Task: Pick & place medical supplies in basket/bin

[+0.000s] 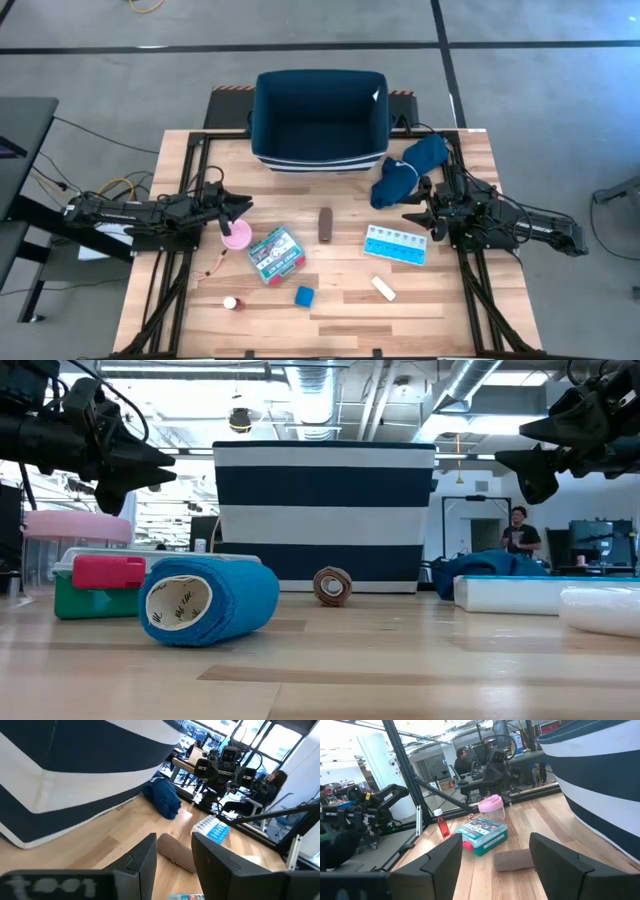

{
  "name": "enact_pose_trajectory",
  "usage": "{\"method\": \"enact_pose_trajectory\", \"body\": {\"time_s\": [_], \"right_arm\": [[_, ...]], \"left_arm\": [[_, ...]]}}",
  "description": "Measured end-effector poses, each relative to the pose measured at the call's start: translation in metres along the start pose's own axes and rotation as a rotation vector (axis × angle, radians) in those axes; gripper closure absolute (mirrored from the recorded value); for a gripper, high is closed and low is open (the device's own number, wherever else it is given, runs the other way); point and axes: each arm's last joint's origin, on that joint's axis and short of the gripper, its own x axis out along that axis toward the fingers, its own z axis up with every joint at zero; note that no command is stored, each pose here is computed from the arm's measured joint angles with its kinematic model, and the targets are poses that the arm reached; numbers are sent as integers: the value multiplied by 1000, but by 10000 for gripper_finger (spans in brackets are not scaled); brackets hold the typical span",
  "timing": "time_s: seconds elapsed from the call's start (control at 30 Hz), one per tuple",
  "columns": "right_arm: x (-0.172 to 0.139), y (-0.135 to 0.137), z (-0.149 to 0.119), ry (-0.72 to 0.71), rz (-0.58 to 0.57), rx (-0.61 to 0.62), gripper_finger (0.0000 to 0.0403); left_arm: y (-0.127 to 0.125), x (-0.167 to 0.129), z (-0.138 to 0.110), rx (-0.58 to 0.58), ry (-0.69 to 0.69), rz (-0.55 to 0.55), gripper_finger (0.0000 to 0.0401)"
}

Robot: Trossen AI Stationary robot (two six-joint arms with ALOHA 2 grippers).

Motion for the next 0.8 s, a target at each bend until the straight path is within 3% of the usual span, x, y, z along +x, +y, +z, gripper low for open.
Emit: {"method": "enact_pose_trajectory", "body": {"time_s": [0.47, 0.8], "right_arm": [[0, 0, 0, 0, 0, 0, 178], [0, 0, 0, 0, 0, 0, 178]], "left_arm": [[3, -1, 7, 234, -75, 172, 290], [3, -1, 7, 235, -62, 171, 290]]}}
